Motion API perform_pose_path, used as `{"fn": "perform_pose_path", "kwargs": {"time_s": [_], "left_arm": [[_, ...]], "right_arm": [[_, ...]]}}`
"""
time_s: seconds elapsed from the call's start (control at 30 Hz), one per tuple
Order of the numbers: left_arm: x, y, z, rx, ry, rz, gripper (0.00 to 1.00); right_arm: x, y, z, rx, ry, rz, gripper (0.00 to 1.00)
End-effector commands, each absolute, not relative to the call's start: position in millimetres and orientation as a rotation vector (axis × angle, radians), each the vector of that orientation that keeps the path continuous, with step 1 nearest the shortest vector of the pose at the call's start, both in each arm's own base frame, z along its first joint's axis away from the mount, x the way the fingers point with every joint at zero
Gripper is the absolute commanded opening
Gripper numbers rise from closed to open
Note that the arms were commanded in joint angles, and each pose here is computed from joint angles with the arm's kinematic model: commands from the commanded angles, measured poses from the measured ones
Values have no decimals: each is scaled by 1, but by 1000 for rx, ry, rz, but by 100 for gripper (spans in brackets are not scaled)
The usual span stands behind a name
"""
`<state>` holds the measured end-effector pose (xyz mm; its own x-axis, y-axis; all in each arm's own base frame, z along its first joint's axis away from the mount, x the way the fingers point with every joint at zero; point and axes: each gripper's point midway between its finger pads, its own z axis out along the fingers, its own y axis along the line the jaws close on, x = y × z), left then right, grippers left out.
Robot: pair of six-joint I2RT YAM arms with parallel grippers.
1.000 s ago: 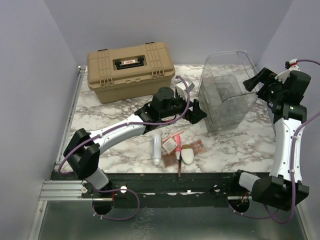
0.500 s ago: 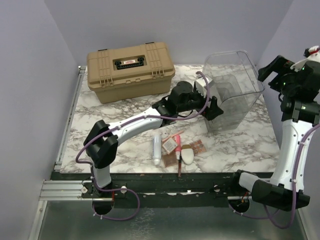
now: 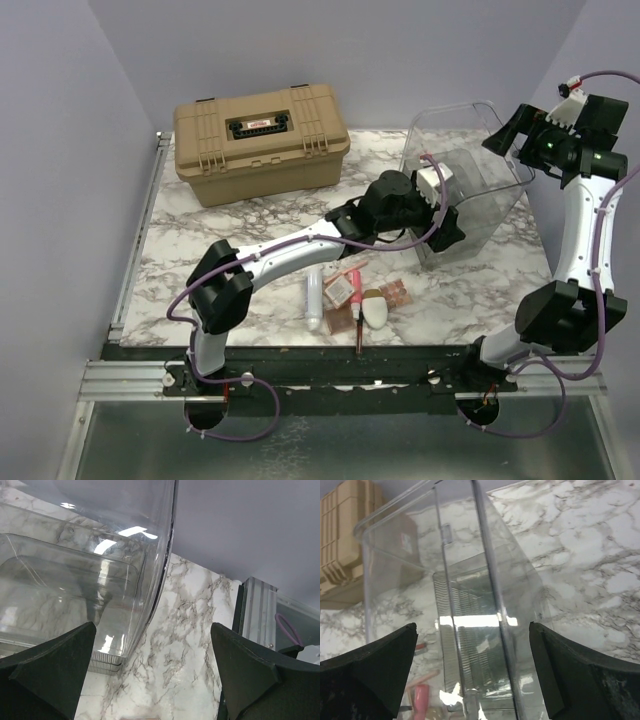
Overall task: Organize the makeup
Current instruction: Move the storage box to the center of the board.
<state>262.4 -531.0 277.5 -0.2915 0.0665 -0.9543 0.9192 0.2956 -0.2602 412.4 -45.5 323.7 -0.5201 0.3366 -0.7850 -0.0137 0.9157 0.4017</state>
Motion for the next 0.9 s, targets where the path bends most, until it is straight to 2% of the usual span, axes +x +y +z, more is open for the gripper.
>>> {"fn": "perform_pose_path", "kwargs": {"time_s": [0.0,0.37,0.57,0.87], "left_arm": [[232,-549,272,996,1604,-1171,99],[213,-542,284,981,1595,-1164,99],[229,-523,285,893,1619,-1052,99],[249,-482,302,769,1627,-942,99]], "right_arm": [[393,0,318,90,2124,726,100],[387,50,298,-87,2196,871,100],[410,22,290,54,2242,605,100],[431,-19,348,145,2104,317,100]]}}
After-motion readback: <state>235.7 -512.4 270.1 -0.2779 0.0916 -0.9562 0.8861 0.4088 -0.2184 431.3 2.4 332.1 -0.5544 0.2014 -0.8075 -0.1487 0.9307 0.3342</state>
